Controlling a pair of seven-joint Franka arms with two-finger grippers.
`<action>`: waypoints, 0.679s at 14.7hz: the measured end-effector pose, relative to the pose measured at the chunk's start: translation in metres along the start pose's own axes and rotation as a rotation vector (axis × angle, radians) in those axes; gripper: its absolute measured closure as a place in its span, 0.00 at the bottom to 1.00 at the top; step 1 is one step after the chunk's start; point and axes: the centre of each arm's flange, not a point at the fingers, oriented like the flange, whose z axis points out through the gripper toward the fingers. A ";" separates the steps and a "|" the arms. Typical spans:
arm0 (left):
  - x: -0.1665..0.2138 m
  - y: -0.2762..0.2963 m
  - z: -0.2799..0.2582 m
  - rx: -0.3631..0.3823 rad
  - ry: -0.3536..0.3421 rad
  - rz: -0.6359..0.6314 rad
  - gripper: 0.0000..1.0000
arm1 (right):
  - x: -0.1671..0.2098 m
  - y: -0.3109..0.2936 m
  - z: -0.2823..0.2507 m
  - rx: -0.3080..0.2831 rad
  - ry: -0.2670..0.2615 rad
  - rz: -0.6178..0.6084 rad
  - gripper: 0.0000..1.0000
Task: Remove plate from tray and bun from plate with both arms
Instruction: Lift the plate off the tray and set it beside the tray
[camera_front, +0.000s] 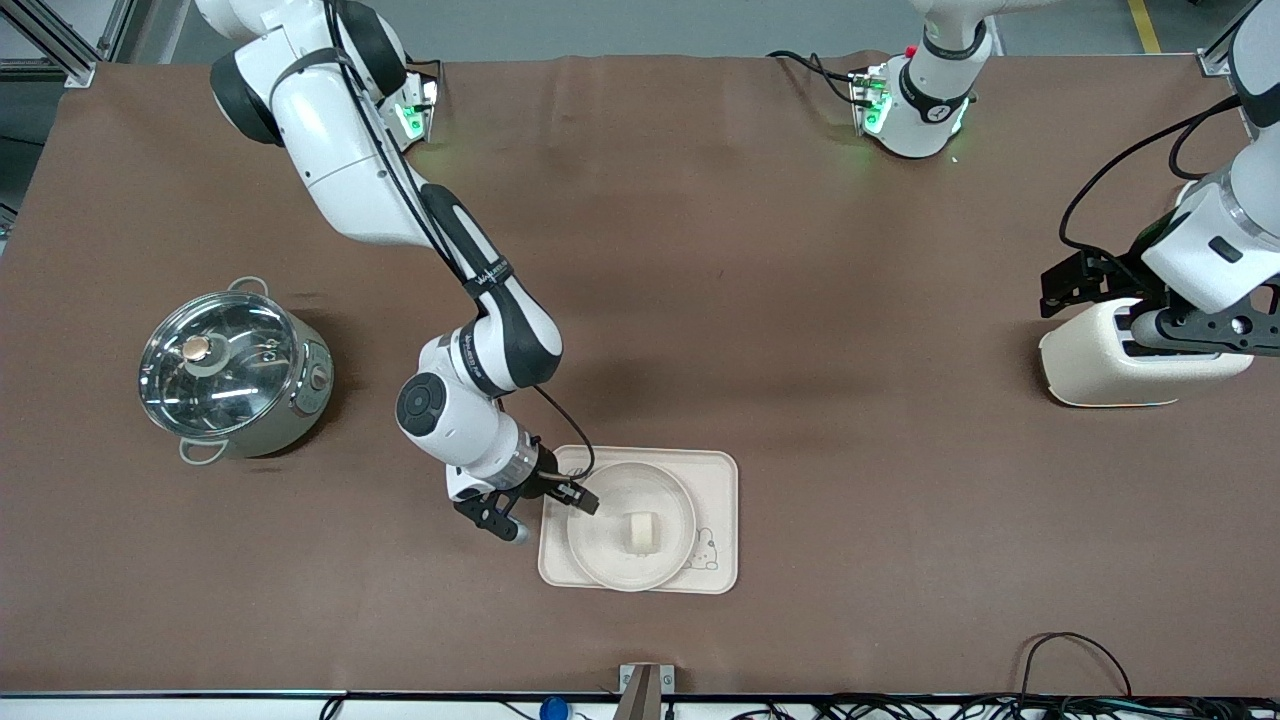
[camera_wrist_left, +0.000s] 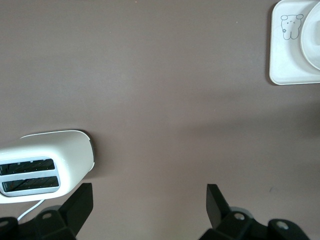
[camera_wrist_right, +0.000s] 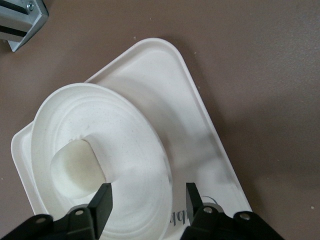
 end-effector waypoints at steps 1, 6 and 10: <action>0.000 0.000 0.000 0.000 0.000 0.000 0.00 | 0.000 0.002 0.002 -0.003 -0.001 0.001 0.48; 0.000 0.000 0.000 0.000 0.000 0.000 0.00 | 0.002 0.012 0.018 -0.010 0.009 -0.062 0.52; 0.000 0.000 0.000 0.000 0.000 0.000 0.00 | 0.004 0.018 0.025 -0.016 0.010 -0.088 0.70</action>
